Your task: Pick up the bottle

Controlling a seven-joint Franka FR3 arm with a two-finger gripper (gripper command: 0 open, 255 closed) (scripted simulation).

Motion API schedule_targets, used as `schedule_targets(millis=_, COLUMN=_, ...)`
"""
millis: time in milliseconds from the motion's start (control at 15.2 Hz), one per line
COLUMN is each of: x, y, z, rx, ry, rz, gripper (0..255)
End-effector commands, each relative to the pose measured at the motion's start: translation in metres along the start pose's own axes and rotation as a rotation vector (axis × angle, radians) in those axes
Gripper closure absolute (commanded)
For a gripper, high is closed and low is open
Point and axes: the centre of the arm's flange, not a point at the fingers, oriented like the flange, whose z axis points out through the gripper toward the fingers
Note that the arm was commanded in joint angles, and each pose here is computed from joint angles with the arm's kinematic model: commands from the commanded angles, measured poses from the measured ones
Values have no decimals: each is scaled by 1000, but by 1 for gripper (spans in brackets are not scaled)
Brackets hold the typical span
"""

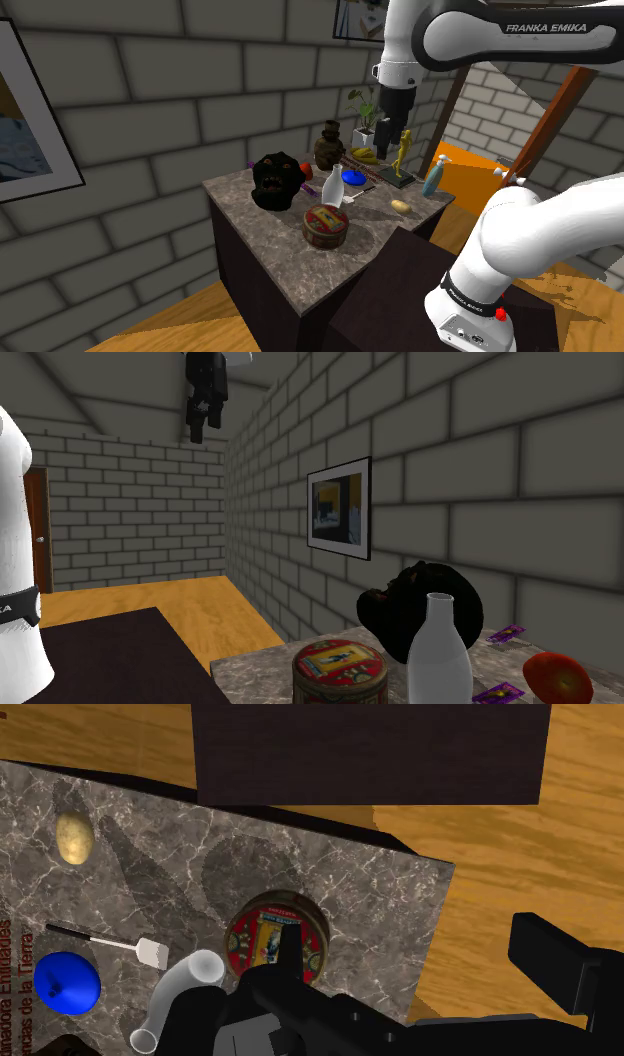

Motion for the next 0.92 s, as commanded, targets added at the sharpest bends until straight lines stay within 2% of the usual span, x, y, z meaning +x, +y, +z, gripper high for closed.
schedule_targets(millis=0, x=0, y=0, z=0, rx=0, ry=0, rz=0, gripper=0)
schedule_targets(millis=858, x=97, y=106, z=97, rx=35, ry=17, rz=-1, gripper=0)
